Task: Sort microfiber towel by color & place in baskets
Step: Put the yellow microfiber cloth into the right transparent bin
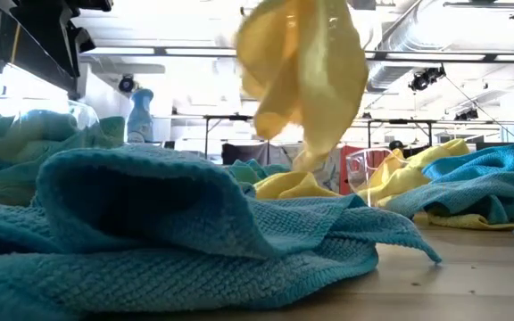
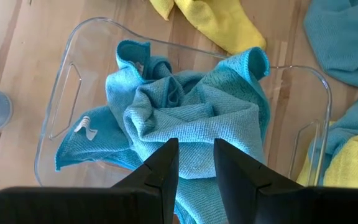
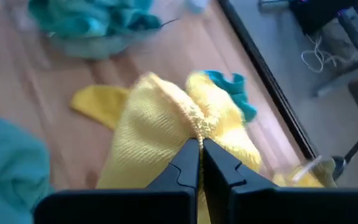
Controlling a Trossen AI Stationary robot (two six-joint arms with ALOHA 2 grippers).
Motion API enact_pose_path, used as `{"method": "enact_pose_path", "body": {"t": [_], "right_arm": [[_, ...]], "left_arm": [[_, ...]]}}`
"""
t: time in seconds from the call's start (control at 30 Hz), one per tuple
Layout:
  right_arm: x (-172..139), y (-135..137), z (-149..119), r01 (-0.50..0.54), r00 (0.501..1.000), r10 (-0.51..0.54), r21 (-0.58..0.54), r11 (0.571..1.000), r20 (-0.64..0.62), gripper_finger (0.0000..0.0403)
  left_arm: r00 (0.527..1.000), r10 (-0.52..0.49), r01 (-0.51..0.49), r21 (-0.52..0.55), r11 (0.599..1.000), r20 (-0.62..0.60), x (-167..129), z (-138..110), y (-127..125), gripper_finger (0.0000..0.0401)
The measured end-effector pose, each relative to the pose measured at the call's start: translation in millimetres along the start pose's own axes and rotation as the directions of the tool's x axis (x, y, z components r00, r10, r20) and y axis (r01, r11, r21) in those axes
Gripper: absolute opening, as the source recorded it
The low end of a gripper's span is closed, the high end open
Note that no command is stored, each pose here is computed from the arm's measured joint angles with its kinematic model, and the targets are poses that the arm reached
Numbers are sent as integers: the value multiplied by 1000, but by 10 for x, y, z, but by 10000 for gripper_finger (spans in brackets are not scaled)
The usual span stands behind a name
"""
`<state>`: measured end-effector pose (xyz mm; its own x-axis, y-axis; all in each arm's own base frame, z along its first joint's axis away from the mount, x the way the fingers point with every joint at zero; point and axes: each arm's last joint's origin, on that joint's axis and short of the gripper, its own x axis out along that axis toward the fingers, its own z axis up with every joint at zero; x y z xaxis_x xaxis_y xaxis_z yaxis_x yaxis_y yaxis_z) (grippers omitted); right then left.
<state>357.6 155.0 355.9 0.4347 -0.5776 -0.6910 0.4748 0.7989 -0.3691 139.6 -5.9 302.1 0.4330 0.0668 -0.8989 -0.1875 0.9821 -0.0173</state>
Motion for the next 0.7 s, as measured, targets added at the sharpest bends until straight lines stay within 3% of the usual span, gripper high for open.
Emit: {"method": "enact_pose_path", "body": {"t": [0.23,0.5,0.7], "right_arm": [[-18,-763,-254,120,993,-122,183,976,-3,0],[21,-1647,-768,212,973,-231,464,860,-16,0],[94,-2056,-1052,231,958,-287,541,809,19,0]], "left_arm": [[1000,-2,2,-3,1000,11,0,10,-2,90],[998,-13,13,-7,1000,53,-1,53,-12,90],[997,-2,7,-65,998,79,-3,75,-12,90]]}}
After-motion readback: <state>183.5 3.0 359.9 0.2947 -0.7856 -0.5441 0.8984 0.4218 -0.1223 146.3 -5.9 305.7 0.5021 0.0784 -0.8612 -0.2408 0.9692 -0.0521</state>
